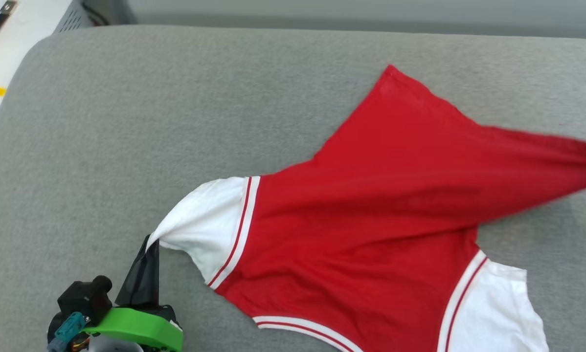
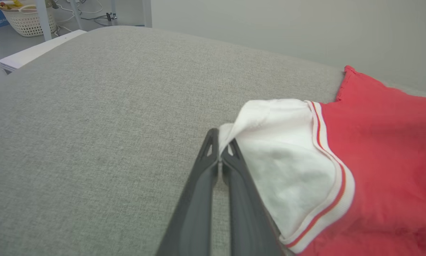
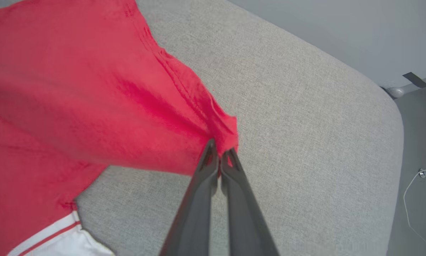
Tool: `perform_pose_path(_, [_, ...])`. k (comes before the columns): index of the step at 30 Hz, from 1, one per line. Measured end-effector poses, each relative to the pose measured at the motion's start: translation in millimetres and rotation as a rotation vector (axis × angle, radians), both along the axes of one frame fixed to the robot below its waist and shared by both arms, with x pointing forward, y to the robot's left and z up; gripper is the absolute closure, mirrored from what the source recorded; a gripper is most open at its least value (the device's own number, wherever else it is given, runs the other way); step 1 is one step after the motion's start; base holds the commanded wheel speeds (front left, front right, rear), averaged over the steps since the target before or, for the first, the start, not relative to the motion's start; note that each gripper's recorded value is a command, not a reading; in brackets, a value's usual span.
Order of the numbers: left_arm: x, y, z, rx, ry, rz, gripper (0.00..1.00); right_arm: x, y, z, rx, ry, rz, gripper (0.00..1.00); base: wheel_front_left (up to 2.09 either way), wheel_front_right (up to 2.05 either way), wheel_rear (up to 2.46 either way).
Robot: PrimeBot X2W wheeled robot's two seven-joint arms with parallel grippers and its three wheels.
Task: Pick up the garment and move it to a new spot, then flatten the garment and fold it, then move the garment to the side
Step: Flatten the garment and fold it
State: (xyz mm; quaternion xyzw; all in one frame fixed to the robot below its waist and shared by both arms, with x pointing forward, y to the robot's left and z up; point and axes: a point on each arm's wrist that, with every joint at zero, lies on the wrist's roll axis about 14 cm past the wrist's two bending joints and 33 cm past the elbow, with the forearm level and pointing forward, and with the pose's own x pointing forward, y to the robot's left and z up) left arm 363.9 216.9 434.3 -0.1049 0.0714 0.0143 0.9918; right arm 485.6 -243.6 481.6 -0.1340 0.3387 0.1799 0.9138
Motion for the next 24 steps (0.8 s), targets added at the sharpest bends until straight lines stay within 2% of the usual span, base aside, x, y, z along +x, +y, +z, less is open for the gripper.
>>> perform_pose_path(10, [7, -18, 9, 0.008, -0.029, -0.071, 1.0, -127, -55, -51, 0.021, 0.183, -0.18, 1.0, 0.0, 0.0, 0.0])
perform_pose_path(17, [8, -26, 9, 0.006, -0.03, -0.091, 1.0, -207, -53, -96, 0.078, 0.357, -0.29, 1.0, 0.0, 0.0, 0.0])
perform_pose_path(22, [6, -25, 2, 0.006, -0.008, -0.088, 1.0, -228, -39, -118, 0.105, 0.42, -0.322, 1.0, 0.0, 0.0, 0.0])
perform_pose_path(23, [5, -24, 1, 0.007, -0.004, -0.087, 1.0, -226, -38, -119, 0.11, 0.416, -0.33, 0.03, 0.0, 0.0, 0.0])
perform_pose_path(24, [5, -24, 0, 0.008, -0.001, -0.086, 1.0, -224, -38, -119, 0.116, 0.408, -0.337, 0.0, 0.0, 0.0, 0.0])
